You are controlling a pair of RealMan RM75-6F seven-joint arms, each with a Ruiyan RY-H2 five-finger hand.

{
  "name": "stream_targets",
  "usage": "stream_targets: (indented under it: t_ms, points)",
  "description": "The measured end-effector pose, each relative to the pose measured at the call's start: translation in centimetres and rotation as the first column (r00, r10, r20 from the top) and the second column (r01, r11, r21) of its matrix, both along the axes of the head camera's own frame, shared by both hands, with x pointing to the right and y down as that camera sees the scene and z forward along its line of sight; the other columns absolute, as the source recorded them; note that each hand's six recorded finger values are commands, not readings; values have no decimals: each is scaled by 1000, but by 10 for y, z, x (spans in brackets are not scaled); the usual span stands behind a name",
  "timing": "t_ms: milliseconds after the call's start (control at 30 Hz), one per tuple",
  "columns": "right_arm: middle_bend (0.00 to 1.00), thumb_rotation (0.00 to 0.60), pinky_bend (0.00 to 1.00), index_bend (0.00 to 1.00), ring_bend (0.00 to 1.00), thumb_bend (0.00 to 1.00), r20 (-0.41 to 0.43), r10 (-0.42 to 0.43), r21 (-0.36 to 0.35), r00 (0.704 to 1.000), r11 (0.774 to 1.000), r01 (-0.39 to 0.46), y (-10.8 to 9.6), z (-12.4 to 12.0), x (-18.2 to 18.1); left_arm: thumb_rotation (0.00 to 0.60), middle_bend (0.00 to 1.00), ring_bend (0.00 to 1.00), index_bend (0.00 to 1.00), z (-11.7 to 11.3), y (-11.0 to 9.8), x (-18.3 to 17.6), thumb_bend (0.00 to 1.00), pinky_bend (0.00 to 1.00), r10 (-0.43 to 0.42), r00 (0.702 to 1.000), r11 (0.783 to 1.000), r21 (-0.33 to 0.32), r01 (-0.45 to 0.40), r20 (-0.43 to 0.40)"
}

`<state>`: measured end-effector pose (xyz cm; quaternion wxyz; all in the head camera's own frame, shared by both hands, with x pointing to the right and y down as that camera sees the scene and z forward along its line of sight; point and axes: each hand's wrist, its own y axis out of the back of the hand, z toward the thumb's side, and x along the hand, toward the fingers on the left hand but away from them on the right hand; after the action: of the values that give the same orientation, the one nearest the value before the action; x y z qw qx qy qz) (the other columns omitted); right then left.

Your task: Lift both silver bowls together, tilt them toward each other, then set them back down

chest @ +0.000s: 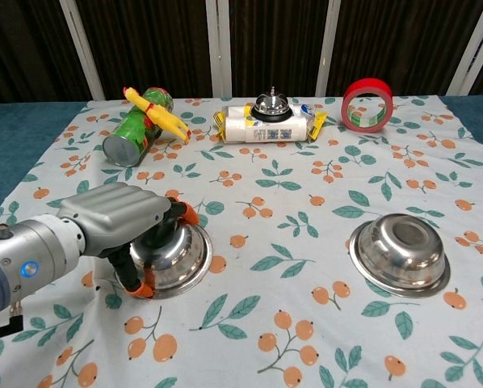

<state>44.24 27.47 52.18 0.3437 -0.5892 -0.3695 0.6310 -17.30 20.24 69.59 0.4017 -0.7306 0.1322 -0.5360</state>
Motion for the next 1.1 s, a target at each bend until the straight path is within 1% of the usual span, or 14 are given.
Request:
stream_targets:
  t_ms: [167,333,500,667,867,967,1100]
  points:
    - [0,600,117,0,0,267,-4,-3,-3,1000,1000,3,0,1,-1,600,591,460,467,-9,-3,-1,409,643,-3,1000,1000,21,4,-20]
    - [0,600,117,0,0,268,-7,-9,-5,1000,1000,9,-1,4,-3,600,610,475,478,-21,-10,-5,434,659,-13,998,998,56,16,-57]
    - [0,600,117,0,0,267,5,-38,-1,999,999,38,-5,10,-10,600,612,477,481,-41,-20,-21,440,661,-33,994,996,83,42,-104]
    - [0,600,117,0,0,268,28,-75,-19,997,997,75,-12,22,-22,600,612,477,481,-68,-31,-46,441,661,-41,992,992,117,55,-121]
    - [0,600,117,0,0,267,84,-159,-69,984,984,165,-30,46,-57,600,612,477,482,-102,-41,-76,441,661,-66,988,983,161,88,-138]
    - [0,600,117,0,0,266,126,-203,-107,971,970,216,-37,63,-81,600,612,477,482,-117,-43,-90,441,661,-77,985,979,176,105,-157]
    - [0,600,117,0,0,267,194,-257,-162,947,944,289,-44,90,-121,600,612,477,482,-135,-42,-109,443,661,-77,984,972,206,110,-161]
